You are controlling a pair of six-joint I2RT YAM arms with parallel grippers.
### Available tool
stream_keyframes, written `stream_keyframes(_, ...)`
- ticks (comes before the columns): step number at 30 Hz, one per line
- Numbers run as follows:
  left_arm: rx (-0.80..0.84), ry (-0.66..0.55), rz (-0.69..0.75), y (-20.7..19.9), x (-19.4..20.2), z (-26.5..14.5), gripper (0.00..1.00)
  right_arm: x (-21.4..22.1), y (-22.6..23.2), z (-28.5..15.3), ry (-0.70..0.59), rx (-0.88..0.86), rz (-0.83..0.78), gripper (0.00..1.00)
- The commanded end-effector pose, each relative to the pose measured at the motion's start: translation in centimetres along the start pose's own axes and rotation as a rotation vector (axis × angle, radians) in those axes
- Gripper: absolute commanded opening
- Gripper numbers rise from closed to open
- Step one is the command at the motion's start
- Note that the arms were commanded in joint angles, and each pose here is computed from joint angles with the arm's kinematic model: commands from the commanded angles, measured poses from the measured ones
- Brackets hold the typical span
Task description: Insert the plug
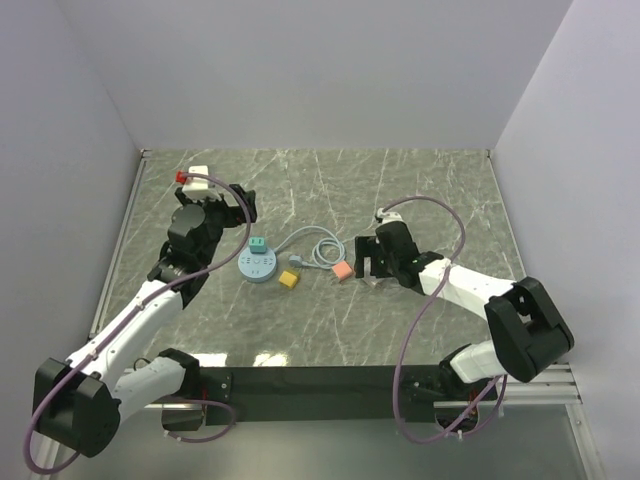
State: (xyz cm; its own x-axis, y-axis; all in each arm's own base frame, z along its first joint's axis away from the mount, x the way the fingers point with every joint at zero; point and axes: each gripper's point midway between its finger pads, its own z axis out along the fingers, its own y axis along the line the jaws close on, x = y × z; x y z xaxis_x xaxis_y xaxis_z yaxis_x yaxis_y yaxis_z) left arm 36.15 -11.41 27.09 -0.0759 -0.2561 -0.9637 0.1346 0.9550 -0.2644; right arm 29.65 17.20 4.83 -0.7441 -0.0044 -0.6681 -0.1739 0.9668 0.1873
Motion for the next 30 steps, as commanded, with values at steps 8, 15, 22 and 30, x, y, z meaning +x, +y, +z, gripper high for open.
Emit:
stream_keyframes(8, 0.025, -0.063, -0.007, -0.4, -1.9, -1.3, 0.99, 2.2, 0.9, 0.2, 0.158, -0.055, 0.015, 0.92)
stream_keyframes(15, 0.029, -0.064, -0.008, -0.5, -2.0, -1.3, 1.00, 2.0, 1.8, -0.7, 0.141, -0.063, -0.014, 0.91)
stream_keyframes(22, 0.054, -0.058, -0.016, -1.0, -1.9, -1.3, 0.99, 2.5, 0.7, 0.3, 0.144, 0.073, -0.026, 0.79)
stream_keyframes(30, 0.143, -0.062, 0.001, -2.6, -1.7, -1.6, 0.98, -1.2, 2.7, 0.8, 0.050, 0.042, 0.006, 0.47)
